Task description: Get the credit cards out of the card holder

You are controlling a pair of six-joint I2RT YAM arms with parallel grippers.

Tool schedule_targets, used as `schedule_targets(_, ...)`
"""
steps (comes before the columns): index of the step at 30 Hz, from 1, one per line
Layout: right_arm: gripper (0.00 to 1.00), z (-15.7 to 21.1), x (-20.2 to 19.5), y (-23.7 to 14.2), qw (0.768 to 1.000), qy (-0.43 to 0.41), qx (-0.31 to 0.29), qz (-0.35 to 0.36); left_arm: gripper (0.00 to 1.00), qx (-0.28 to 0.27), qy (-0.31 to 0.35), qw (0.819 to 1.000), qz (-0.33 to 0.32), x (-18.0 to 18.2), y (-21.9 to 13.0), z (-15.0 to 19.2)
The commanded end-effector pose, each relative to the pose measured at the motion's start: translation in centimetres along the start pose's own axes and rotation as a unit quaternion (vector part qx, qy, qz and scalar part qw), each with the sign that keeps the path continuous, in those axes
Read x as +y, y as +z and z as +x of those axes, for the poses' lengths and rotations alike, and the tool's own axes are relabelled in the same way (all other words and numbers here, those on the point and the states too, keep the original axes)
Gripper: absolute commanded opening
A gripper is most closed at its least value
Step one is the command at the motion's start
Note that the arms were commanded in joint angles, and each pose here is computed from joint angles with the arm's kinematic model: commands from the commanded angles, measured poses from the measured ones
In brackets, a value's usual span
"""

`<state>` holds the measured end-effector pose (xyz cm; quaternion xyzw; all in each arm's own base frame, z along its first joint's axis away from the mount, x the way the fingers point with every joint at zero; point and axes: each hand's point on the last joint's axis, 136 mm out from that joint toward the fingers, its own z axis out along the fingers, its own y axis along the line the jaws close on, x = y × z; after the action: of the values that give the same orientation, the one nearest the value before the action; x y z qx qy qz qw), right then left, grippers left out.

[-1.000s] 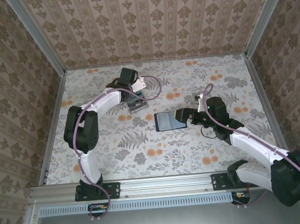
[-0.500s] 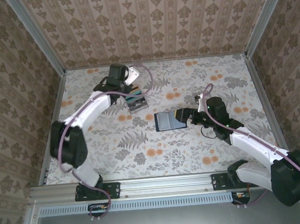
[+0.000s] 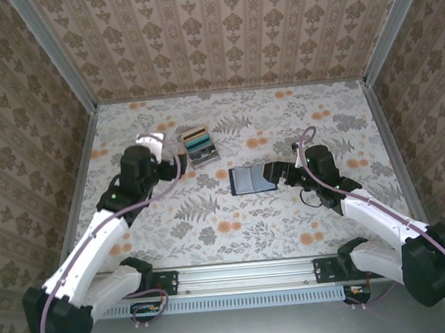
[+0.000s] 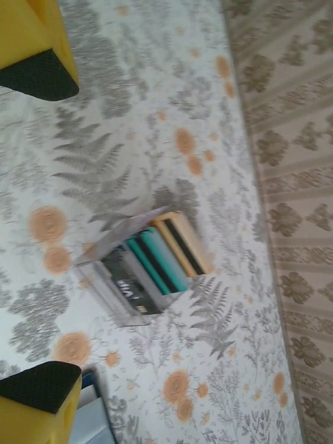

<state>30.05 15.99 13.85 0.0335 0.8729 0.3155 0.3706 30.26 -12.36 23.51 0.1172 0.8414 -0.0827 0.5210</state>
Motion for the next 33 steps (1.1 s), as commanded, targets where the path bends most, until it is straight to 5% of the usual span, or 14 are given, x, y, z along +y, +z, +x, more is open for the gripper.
schedule_targets(1,1.0,-1.3,-0.9,-0.8,0.999,-0.011,-0.019,0.049,1.0,-0.011,-0.088,0.995,-0.039,1.8,-0.9,2.3)
schedule_targets(9,1.0,-5.1,-6.6,-4.1,0.961,-0.057,-0.102,0.249,1.0,-0.003,-0.09,0.973,-0.212,8.5,-1.8,4.2)
schedule_targets(16,1.0,-8.9,-9.2,-6.6,0.894,-0.175,-0.209,0.355,1.0,0.097,-0.109,0.945,-0.291,14.6,1.5,5.5)
schedule_targets(20,1.0,-10.1,-11.3,-6.1,0.872,-0.194,-0.211,0.397,1.0,0.123,-0.136,0.926,-0.329,18.8,3.0,8.0)
schedule_targets(27,1.0,-10.5,-14.7,-2.7,0.877,-0.194,-0.207,0.387,1.0,0.099,-0.078,0.939,-0.32,19.7,6.4,9.3)
schedule_targets(33,1.0,-10.3,-15.8,-2.1,0.885,-0.209,-0.23,0.347,1.0,-0.001,-0.061,0.959,-0.278,18.9,8.4,8.5)
